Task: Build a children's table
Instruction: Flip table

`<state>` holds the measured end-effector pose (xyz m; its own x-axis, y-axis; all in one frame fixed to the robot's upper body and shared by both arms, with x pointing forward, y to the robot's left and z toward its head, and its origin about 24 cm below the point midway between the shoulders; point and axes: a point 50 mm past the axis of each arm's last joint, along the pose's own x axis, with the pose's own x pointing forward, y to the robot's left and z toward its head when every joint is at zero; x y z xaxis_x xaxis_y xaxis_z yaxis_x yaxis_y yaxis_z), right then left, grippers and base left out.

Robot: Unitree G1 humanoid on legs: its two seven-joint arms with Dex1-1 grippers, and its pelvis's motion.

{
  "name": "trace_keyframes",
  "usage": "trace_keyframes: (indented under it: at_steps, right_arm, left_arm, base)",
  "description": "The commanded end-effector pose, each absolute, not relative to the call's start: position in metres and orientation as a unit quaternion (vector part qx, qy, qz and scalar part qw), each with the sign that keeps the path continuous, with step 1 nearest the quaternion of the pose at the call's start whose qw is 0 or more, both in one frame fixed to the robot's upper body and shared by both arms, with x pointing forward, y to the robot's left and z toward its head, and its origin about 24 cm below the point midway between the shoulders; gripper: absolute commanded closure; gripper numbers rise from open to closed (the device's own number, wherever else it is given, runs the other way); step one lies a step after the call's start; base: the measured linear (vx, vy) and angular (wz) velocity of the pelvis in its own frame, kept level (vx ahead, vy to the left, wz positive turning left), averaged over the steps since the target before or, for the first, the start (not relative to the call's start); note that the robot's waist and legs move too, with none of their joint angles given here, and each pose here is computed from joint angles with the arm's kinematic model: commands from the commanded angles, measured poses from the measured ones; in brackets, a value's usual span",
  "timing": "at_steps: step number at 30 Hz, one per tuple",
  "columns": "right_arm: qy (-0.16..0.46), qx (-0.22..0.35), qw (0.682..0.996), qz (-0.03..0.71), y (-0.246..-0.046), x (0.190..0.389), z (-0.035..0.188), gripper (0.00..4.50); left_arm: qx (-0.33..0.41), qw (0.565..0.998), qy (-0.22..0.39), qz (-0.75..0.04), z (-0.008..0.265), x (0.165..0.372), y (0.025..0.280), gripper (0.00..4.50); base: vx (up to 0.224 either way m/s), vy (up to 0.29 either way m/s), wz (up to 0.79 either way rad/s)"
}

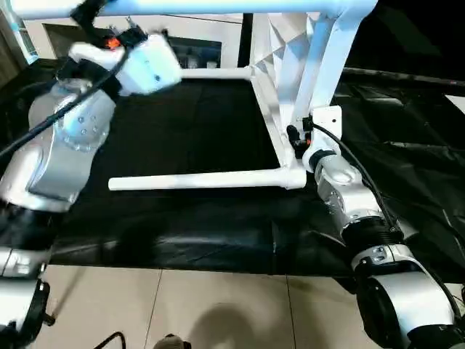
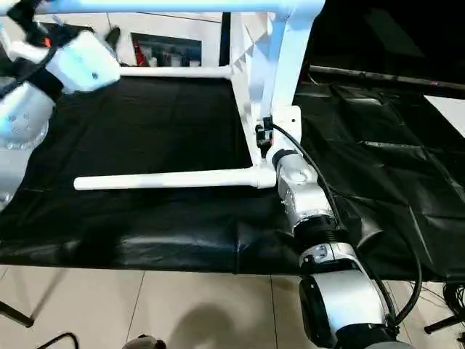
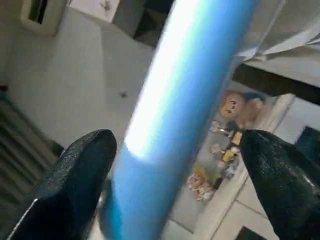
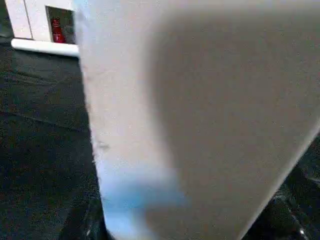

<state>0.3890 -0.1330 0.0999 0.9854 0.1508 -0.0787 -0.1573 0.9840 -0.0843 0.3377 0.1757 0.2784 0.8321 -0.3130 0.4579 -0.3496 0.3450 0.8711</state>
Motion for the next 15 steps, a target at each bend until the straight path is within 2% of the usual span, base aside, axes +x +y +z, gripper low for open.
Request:
trace_keyframes:
  at_steps: [1,2,3,6,9,11,12,13,15]
  right_arm:
    - [-0.016,-0.076,0.991,0.110,-0.123,0.392,0.122,2.72]
    - [-0.018,-0.077,0.991,0.111,-0.123,0.393,0.123,2.72]
    - [-0.021,-0.078,0.991,0.111,-0.123,0.393,0.124,2.72]
    - [-0.031,-0.086,0.989,0.113,-0.123,0.393,0.128,2.72]
    - [-0.045,-0.098,0.987,0.122,-0.122,0.393,0.133,2.72]
    - [-0.048,-0.102,0.986,0.123,-0.122,0.393,0.134,2.72]
    - [-0.052,-0.105,0.986,0.122,-0.123,0.393,0.137,2.72]
    - [-0.053,-0.105,0.986,0.120,-0.125,0.394,0.138,2.72]
    - [-0.055,-0.106,0.986,0.118,-0.126,0.395,0.139,2.72]
  left_arm:
    - [0.561,0.771,-0.301,0.013,0.282,0.339,0.171,0.00]
    - [0.557,0.774,-0.301,0.014,0.282,0.339,0.171,0.00]
    - [0.552,0.778,-0.300,0.013,0.282,0.339,0.171,0.28]
    - [0.536,0.791,-0.296,0.012,0.280,0.342,0.172,0.40]
    - [0.529,0.798,-0.287,0.016,0.278,0.344,0.175,0.76]
    - [0.527,0.801,-0.285,0.017,0.278,0.345,0.176,0.78]
    - [0.518,0.802,-0.297,0.017,0.281,0.344,0.175,0.81]
    - [0.512,0.803,-0.305,0.012,0.283,0.343,0.172,1.12]
    - [0.504,0.807,-0.307,0.003,0.283,0.342,0.169,1.19]
  base:
    - [0.000,0.000,0.00]
    - [0.000,0.000,0.00]
    - [0.000,0.000,0.00]
    - [0.000,0.000,0.00]
    - [0.000,0.000,0.00]
    - [0.000,0.000,0.00]
    - [0.000,0.000,0.00]
    - [0.000,0.000,0.00]
    - [0.000,0.000,0.00]
